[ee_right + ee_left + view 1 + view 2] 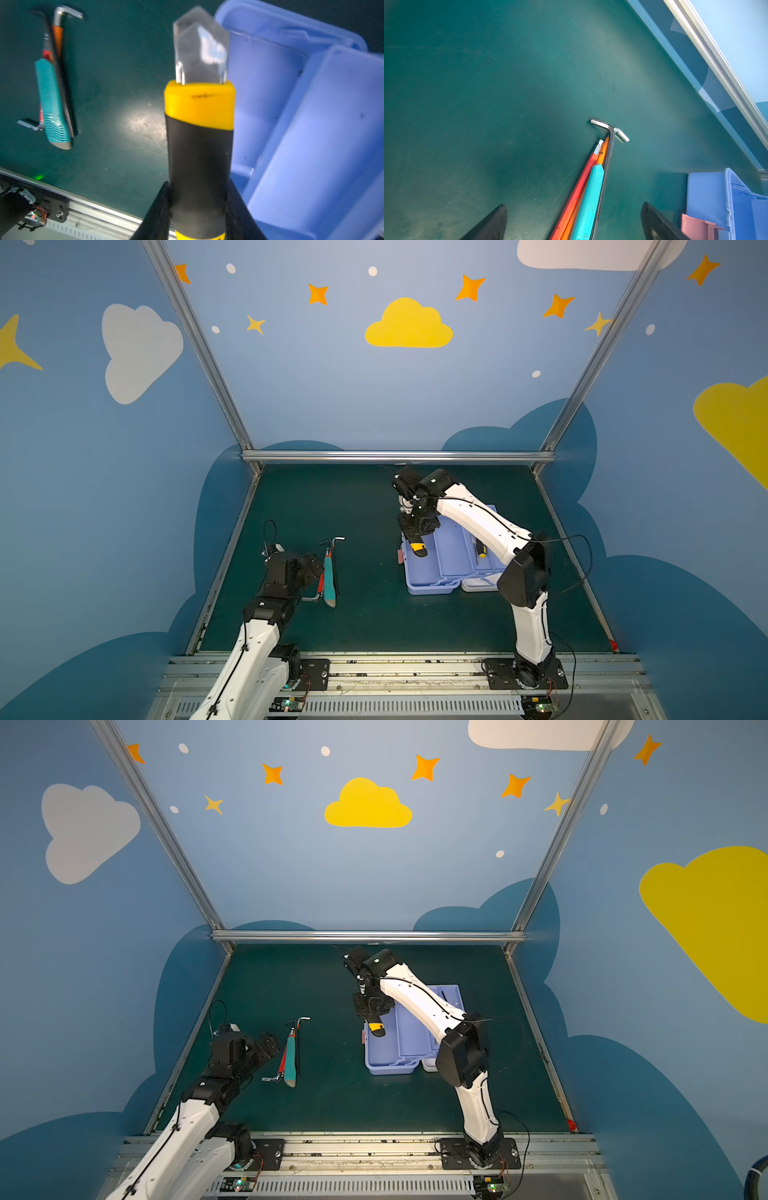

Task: Pack the tool kit
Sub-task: 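Lift the utility knife and carry it over the tray with the right gripper, then lower the utility knife into the tray and open the right gripper, then move the right gripper back to the black L-shaped hex key, then grasp the black hex key with the right gripper and lift it, then carry the black hex key over the tray and release it inside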

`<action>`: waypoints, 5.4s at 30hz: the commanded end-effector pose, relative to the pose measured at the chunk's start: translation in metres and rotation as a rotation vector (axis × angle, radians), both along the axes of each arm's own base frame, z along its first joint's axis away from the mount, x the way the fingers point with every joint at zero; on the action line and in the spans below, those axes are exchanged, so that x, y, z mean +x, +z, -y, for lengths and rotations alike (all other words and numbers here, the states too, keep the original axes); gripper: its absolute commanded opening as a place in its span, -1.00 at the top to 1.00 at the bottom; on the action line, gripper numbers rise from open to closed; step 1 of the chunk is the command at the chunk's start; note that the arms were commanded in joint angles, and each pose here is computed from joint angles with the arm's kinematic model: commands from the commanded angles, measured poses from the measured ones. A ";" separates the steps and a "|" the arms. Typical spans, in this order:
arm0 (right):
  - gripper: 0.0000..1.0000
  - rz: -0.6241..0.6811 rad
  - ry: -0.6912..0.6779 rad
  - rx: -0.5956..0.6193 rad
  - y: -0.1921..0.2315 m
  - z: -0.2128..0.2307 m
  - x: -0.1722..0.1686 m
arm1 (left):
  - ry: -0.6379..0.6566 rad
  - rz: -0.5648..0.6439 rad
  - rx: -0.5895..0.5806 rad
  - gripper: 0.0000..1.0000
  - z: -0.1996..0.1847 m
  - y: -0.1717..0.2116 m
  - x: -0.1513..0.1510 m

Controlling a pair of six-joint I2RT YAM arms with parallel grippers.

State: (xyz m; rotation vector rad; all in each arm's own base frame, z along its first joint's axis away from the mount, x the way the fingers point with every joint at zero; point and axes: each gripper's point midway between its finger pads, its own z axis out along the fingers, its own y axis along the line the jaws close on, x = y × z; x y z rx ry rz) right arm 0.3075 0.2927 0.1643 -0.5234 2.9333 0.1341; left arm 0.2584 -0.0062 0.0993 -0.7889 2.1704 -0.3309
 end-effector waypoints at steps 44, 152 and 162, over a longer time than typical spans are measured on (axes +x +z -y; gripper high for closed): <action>-0.02 -0.008 0.359 0.318 -0.063 -0.207 -0.054 | 0.160 -0.022 0.040 -0.99 -0.029 0.004 -0.020; 1.00 0.272 -0.304 0.398 -0.011 0.008 0.014 | 0.075 0.035 -0.022 -0.99 -0.013 0.005 -0.011; 1.00 0.189 -0.316 0.334 -0.056 0.008 0.021 | 0.052 0.019 -0.037 -0.99 -0.008 0.003 -0.007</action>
